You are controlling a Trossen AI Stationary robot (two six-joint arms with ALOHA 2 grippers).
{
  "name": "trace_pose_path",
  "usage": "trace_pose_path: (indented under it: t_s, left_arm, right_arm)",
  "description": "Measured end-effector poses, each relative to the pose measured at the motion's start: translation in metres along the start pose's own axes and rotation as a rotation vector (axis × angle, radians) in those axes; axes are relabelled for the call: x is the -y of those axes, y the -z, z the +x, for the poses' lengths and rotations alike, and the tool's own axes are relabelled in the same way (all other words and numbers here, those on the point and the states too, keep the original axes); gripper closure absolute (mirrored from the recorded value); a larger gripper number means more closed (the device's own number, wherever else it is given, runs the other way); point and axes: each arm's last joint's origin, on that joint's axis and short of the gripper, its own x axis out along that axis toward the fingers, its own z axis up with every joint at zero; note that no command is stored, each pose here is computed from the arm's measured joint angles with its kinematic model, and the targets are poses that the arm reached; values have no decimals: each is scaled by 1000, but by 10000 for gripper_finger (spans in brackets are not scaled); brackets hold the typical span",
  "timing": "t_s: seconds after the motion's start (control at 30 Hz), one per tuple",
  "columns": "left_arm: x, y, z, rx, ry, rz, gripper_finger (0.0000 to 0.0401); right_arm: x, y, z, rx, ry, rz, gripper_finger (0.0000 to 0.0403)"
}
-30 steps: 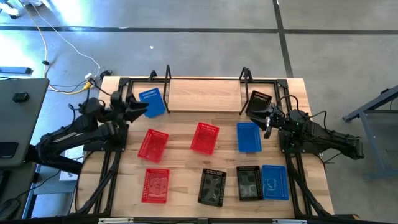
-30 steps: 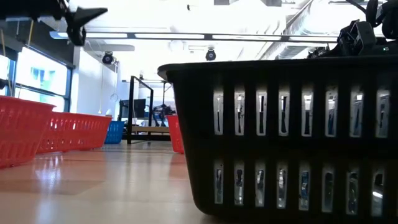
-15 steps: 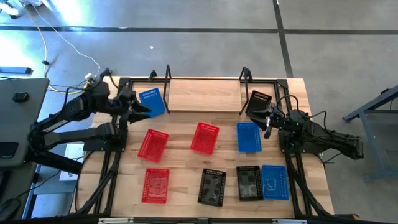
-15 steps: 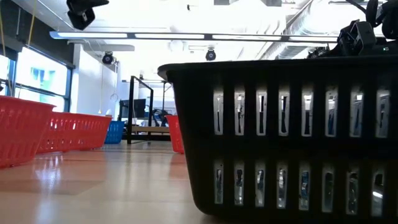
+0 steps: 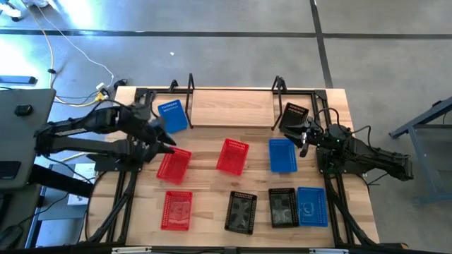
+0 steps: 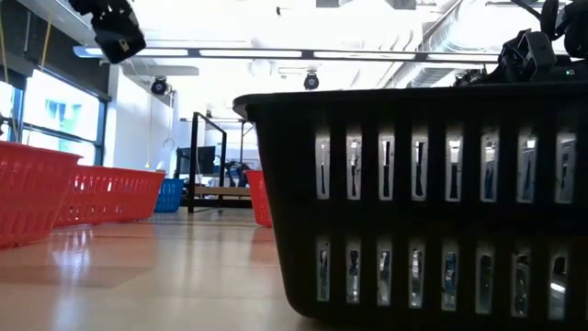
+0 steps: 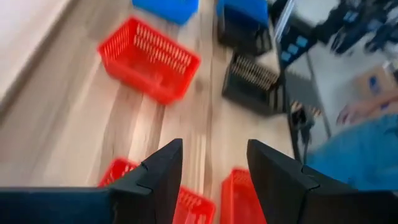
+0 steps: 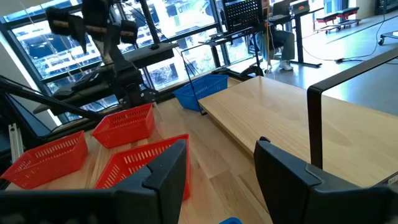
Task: Stack baskets on shelf by color
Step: Put the top left red bin on the shelf
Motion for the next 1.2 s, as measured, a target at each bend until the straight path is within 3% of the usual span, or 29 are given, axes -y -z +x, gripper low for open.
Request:
trace_pose_path:
  t_s: [0.93, 1.2]
  left_arm:
    - [43, 41, 89, -612, -78, 218, 232]
    - [45, 50, 112, -715, -142, 228, 232]
  right_arm:
    - [0, 0, 0, 0, 0, 0, 231]
    - [0, 0, 0, 0, 0, 0, 231]
